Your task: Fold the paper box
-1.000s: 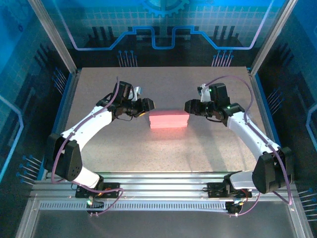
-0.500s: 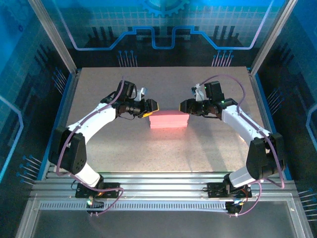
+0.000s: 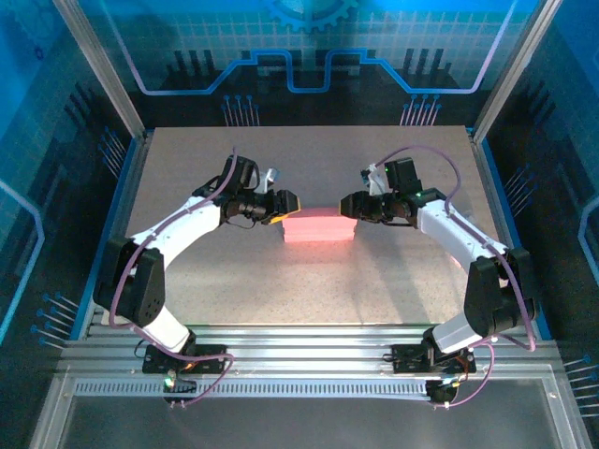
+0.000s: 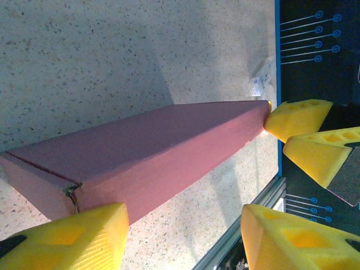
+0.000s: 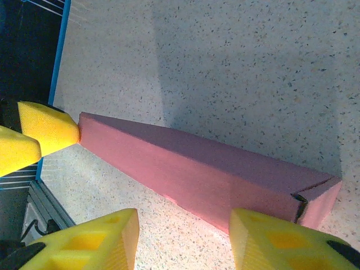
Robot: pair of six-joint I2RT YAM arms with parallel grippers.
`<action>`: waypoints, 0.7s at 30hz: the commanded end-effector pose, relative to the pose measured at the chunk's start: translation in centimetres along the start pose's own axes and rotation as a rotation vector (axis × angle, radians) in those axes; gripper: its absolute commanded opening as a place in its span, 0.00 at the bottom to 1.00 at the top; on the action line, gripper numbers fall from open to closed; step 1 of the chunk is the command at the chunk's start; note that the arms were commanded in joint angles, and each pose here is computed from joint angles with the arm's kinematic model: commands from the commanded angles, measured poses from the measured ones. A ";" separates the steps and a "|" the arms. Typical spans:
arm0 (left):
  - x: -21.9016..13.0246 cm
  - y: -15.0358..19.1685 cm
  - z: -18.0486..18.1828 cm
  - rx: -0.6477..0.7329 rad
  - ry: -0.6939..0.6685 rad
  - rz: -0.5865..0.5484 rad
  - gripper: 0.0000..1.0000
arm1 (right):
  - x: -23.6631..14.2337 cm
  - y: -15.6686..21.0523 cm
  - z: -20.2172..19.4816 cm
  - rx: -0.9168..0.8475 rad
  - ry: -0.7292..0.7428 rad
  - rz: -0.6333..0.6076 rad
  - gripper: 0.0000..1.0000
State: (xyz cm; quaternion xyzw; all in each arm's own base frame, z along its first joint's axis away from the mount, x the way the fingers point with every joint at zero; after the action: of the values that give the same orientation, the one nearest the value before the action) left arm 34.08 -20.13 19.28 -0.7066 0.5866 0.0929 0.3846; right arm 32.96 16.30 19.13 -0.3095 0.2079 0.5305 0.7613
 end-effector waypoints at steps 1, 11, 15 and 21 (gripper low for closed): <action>0.8 2.1 1.3 -0.019 -0.012 0.047 0.57 | 0.3 0.3 -1.6 0.012 0.043 0.008 0.48; 1.1 4.0 2.2 -0.049 -0.011 0.042 0.57 | 0.7 1.9 -3.1 0.034 0.051 0.013 0.47; -0.1 2.2 0.0 -0.029 0.042 -0.006 0.58 | -0.9 1.2 -0.4 -0.055 0.017 -0.027 0.48; -2.6 -2.5 -4.7 0.039 0.133 -0.110 0.71 | -2.7 0.5 4.9 -0.264 -0.045 -0.053 0.55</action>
State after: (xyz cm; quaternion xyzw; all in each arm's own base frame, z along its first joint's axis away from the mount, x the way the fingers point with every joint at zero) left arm 33.79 -20.36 21.29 -0.7298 0.5719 0.0535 0.3709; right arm 31.96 16.77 20.71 -0.3537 0.1668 0.5326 0.7506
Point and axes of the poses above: each hand's point on the last joint's axis, 136 mm out from that joint toward the fingers, its own x axis out along the fingers, its own z axis along the line the jaws close on, y = z × x, the point moved 5 cm from there along -x, back along the fingers, and after that the axes turned 14 degrees about x, right-handed, at the moved point
